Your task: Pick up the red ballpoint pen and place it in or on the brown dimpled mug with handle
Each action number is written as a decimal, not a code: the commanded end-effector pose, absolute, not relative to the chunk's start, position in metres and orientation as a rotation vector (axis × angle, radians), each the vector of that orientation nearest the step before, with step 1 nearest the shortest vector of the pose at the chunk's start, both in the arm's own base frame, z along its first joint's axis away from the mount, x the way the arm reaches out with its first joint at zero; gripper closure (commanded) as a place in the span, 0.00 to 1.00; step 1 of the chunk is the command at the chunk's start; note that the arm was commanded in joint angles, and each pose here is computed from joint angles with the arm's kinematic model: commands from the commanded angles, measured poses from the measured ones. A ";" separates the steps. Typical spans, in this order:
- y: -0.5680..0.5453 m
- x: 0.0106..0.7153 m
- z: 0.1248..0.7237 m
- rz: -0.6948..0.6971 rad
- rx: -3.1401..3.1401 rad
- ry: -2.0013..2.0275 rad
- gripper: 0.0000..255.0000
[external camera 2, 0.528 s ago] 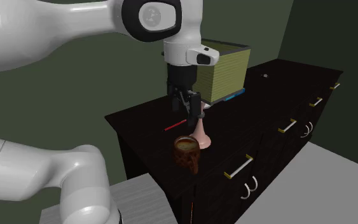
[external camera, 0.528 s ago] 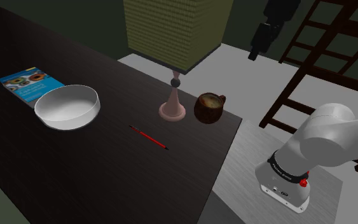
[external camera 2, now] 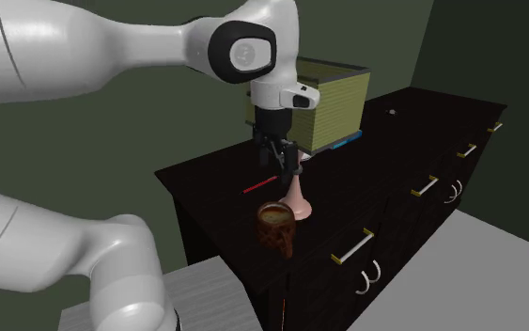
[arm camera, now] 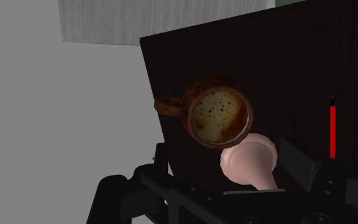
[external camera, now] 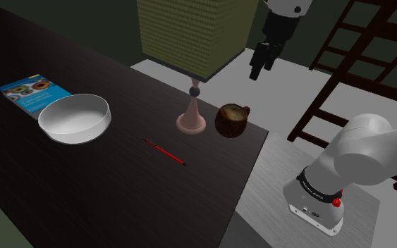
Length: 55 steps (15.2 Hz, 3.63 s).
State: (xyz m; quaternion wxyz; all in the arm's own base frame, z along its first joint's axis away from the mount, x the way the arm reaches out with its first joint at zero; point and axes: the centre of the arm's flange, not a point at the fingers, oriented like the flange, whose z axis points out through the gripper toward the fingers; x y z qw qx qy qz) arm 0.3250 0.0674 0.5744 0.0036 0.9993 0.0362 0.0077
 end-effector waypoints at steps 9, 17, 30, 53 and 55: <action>0.169 0.385 0.513 0.038 3.121 0.203 0.00; 0.250 0.429 0.461 0.047 3.109 0.273 0.00; 0.385 0.492 0.376 0.062 3.087 0.387 0.00; 0.384 0.495 0.333 0.062 3.086 0.389 1.00; 0.385 0.493 0.335 0.062 3.086 0.389 1.00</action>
